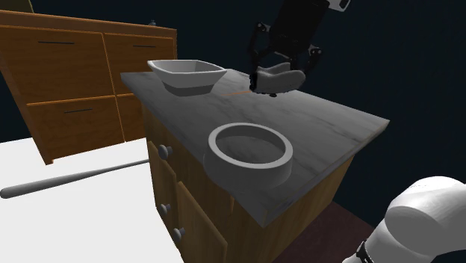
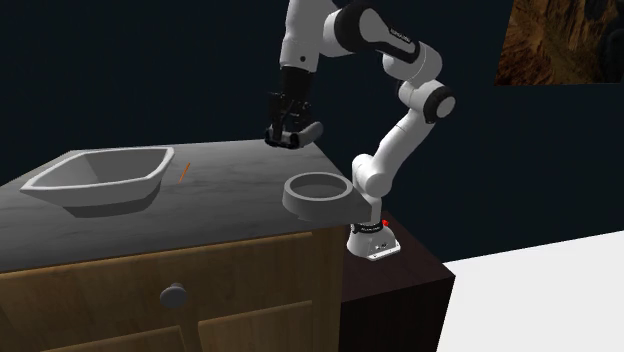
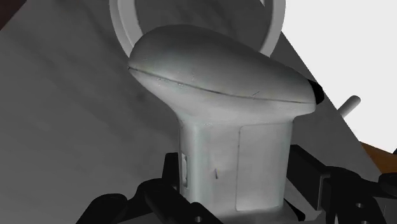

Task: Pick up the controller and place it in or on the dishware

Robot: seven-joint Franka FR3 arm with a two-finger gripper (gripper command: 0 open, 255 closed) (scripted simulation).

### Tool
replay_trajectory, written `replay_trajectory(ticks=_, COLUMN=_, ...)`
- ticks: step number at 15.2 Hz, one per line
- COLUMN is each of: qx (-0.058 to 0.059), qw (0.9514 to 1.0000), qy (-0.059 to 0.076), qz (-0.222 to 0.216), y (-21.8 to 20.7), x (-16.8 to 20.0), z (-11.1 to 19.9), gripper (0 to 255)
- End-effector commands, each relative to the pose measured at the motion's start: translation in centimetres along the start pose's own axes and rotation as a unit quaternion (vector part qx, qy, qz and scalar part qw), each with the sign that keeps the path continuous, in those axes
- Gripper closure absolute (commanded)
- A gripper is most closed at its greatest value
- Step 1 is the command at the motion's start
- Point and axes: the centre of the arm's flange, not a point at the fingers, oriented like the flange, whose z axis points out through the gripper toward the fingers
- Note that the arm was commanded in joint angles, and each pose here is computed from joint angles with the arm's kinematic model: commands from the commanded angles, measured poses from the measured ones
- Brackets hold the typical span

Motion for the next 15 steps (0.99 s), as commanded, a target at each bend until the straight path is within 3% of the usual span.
replay_trajectory(ticks=1, qx=0.0, qw=1.0, qy=0.0, qz=0.001, y=-0.9, x=-2.4, z=0.0, gripper=255)
replay_trajectory(ticks=7, qx=0.0, qw=1.0, qy=0.0, qz=0.001, y=-3.4, x=-10.2, z=0.4, gripper=255)
replay_trajectory(ticks=15, qx=0.0, qw=1.0, qy=0.0, qz=0.001, y=-2.3, x=-10.5, z=4.4, gripper=255)
